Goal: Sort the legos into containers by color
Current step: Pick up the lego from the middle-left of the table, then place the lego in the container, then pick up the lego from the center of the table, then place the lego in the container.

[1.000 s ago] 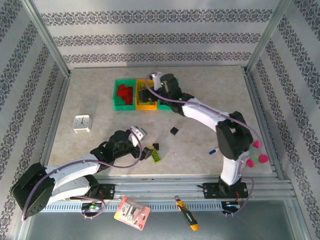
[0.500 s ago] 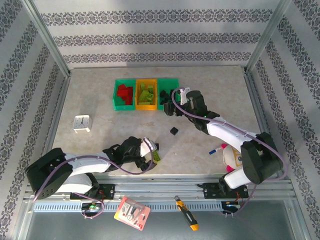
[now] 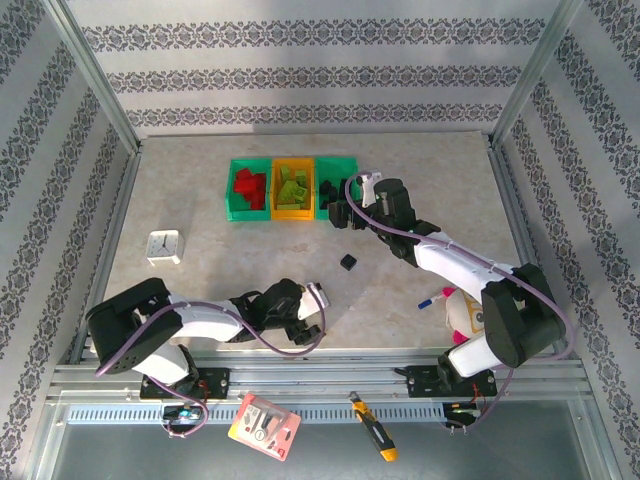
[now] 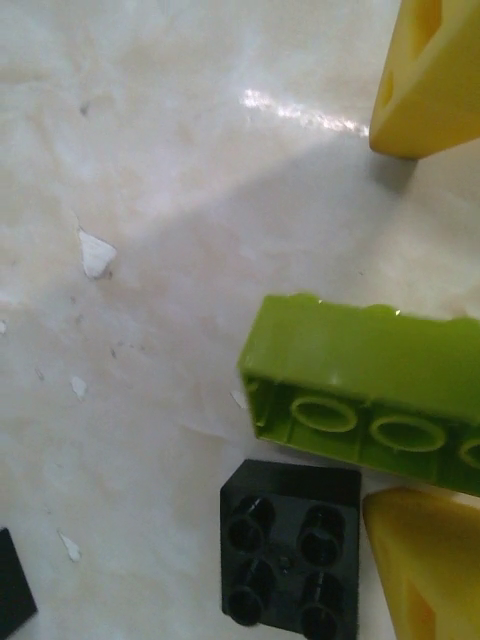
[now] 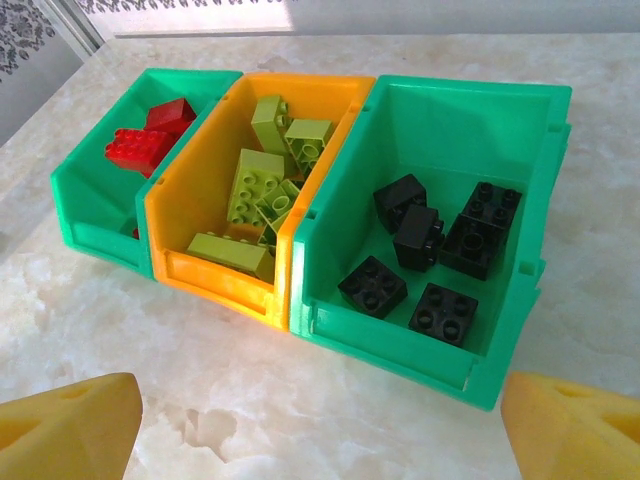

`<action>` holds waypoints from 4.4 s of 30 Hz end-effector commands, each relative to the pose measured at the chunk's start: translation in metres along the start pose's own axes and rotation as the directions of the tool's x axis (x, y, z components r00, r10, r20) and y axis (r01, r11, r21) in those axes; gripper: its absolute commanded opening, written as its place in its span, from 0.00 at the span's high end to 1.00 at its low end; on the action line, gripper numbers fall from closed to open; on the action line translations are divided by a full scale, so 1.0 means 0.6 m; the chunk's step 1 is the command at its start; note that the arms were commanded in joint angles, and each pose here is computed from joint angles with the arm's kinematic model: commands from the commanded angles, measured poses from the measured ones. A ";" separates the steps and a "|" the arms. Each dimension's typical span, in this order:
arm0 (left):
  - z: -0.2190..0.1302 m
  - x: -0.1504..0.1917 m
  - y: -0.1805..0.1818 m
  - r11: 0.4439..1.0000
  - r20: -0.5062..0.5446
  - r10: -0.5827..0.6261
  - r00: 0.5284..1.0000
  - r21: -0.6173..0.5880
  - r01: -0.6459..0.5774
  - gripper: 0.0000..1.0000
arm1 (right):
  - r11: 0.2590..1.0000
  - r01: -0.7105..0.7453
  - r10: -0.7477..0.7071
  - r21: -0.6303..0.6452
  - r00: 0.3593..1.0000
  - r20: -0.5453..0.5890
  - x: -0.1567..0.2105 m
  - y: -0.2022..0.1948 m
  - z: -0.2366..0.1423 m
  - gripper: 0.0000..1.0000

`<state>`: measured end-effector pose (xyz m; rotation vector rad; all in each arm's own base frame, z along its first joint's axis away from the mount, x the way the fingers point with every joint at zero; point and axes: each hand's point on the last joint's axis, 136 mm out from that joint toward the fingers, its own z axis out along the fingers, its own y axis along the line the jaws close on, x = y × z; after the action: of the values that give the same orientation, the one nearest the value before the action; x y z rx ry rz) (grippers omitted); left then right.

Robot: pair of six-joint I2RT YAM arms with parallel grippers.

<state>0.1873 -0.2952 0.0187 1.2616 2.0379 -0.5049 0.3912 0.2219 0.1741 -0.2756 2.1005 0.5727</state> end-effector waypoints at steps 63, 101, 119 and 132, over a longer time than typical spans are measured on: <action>-0.086 -0.248 0.567 0.611 0.455 -0.451 0.768 -0.470 0.637 0.19 | 0.996 0.055 -0.066 -0.067 0.984 -0.165 0.076 0.027 -0.014 0.07; -0.163 -0.083 0.144 0.965 0.342 -0.096 0.935 -0.196 0.171 0.01 | 0.945 0.325 -0.234 -0.043 0.575 -0.784 0.290 -0.027 0.031 0.40; -0.144 -0.090 0.137 0.978 0.327 -0.070 0.942 -0.162 0.129 0.01 | 0.956 0.291 -0.206 0.028 0.737 -0.643 0.178 -0.001 0.020 0.72; -0.122 -0.107 0.133 0.984 0.320 -0.059 0.946 -0.139 0.108 0.01 | 0.969 0.139 -0.073 0.204 0.951 -0.300 -0.030 -0.047 0.142 0.73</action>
<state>0.2473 -0.2363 0.0955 0.9088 1.9235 -0.5166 0.4459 0.2363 0.1415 -0.4473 2.4329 0.2484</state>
